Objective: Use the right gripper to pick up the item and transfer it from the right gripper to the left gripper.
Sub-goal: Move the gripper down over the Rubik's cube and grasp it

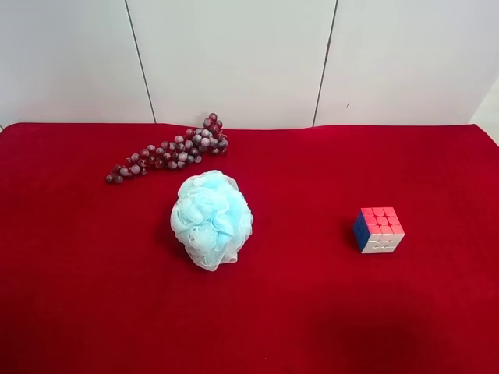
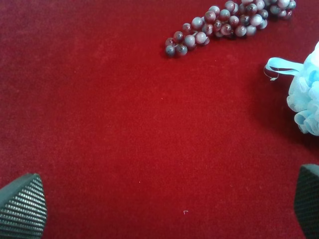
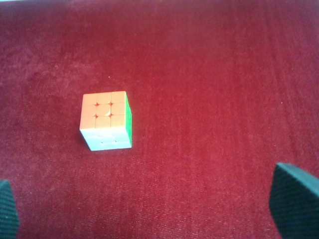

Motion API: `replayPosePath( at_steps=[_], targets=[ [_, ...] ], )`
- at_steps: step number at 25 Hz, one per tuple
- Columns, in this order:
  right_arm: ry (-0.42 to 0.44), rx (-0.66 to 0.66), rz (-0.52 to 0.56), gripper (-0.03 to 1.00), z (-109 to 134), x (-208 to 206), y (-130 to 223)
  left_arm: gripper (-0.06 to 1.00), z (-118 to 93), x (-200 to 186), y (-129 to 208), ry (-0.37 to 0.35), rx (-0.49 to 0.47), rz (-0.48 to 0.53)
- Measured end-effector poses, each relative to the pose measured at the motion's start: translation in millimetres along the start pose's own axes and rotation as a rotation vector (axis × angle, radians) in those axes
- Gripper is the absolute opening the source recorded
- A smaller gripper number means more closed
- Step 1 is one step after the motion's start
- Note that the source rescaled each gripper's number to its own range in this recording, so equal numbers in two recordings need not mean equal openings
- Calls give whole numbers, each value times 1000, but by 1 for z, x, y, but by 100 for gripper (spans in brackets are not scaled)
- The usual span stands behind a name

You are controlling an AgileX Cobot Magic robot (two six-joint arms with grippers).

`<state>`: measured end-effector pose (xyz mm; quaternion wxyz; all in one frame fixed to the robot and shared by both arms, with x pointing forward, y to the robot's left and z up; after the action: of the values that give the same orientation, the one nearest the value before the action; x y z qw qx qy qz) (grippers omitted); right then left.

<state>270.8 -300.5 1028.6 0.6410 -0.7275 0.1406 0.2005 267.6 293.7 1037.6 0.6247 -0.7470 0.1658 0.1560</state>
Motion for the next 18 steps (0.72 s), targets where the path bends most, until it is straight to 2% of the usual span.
replayPosePath(
  at_steps=[18],
  targets=[
    [0, 0, 0, 100, 0, 0, 0, 100, 0, 0, 0, 0, 0, 0]
  ],
)
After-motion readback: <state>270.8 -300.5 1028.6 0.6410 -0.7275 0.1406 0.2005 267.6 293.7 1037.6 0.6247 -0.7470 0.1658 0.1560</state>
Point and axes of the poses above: a point on each arm's last joint axis where the gripper is mounted, x pointing out along that axis toward the gripper, z along the wrist's bending axis when the last joint is at zero, y = z × x, the point moved 4 cm from there along x, pointing out along that axis toward the gripper, and after that the axes turned 8 degrees about -x, right-handed, at the moved point
